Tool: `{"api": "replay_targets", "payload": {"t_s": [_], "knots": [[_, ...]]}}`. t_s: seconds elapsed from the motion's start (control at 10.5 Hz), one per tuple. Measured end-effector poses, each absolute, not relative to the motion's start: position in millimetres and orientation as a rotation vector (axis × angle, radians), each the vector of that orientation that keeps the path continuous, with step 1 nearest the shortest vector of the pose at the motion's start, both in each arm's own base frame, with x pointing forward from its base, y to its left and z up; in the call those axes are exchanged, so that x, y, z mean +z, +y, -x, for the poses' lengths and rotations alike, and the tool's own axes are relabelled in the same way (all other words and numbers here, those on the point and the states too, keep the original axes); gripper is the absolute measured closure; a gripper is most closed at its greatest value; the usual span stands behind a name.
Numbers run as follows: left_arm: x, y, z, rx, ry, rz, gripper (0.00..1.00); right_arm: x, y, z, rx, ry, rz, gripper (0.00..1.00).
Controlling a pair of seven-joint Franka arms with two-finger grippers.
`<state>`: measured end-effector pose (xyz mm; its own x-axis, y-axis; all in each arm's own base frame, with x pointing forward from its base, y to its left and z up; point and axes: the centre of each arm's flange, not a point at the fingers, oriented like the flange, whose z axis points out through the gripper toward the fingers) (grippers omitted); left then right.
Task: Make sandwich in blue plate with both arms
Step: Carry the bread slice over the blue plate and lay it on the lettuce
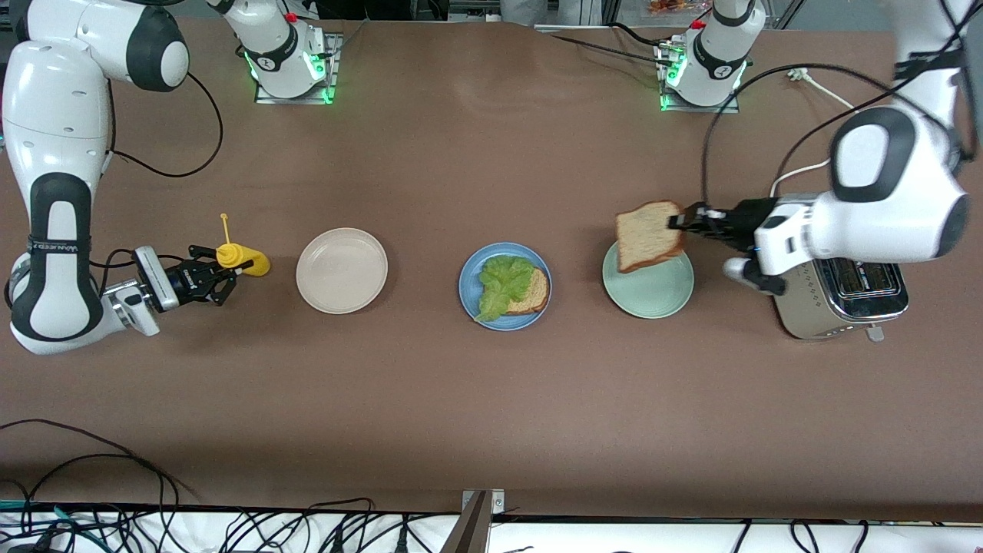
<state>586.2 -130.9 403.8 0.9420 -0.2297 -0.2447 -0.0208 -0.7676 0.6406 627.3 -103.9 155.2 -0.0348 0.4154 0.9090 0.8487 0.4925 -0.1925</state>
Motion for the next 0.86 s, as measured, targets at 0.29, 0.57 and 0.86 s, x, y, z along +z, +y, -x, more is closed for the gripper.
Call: {"api": "replay_targets", "payload": {"t_s": [0.29, 0.57, 0.86], "knots": [[368, -200, -595, -0.374, -0.082, -2.312, 0.91, 126, -111, -617, -0.508, -1.627, 1.080, 0.90], [356, -261, -609, -0.377, 0.024, -2.322, 0.91, 123, -113, -615, -0.519, -1.626, 1.069, 0.89], [338, -313, -617, -0.328, 0.108, -2.283, 0.91, 129, -112, -623, -0.531, -1.659, 1.062, 0.88]]}}
